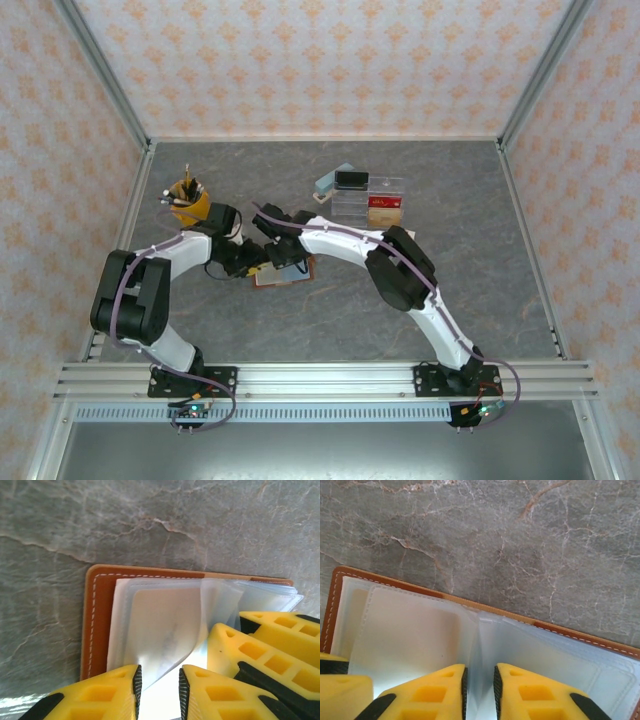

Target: Take the credit cards out of the card holder

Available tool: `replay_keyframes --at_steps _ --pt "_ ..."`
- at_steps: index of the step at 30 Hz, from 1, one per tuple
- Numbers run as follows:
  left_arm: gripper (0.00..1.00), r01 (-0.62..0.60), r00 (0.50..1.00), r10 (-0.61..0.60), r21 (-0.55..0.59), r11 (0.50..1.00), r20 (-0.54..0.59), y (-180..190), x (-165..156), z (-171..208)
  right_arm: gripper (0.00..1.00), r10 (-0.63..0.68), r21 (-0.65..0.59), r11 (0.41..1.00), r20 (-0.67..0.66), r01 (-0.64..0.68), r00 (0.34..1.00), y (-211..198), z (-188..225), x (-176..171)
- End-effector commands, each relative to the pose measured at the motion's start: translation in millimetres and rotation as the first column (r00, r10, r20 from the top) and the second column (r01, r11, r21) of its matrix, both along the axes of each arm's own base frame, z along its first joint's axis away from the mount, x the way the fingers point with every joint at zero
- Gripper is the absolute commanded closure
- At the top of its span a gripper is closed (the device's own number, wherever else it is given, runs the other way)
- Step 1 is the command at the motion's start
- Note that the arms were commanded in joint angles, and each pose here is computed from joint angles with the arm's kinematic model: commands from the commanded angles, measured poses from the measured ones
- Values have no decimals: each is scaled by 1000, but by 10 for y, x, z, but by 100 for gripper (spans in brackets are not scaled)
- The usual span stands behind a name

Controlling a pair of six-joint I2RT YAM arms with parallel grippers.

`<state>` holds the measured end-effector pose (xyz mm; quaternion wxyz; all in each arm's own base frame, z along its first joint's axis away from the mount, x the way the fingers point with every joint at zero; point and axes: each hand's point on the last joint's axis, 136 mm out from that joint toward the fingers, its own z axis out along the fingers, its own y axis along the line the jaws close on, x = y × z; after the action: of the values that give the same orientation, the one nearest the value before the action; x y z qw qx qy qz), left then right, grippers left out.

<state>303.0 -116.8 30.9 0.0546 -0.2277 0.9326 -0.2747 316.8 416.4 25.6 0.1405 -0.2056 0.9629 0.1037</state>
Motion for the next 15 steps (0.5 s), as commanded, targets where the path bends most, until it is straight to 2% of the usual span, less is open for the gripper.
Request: replay_keyframes --at_steps 1,8,15 --pt "70 13 998 -12 -16 1000 56 -42 117 73 79 -26 -130 991 -110 11 994 -356 -464 -178" --pt "70 22 990 -27 36 999 138 22 225 79 79 -28 -109 994 -120 15 992 -354 -451 -175" --pt "70 46 992 -46 7 999 115 -31 180 -20 77 -38 -4 999 -117 38 992 -265 -284 -147"
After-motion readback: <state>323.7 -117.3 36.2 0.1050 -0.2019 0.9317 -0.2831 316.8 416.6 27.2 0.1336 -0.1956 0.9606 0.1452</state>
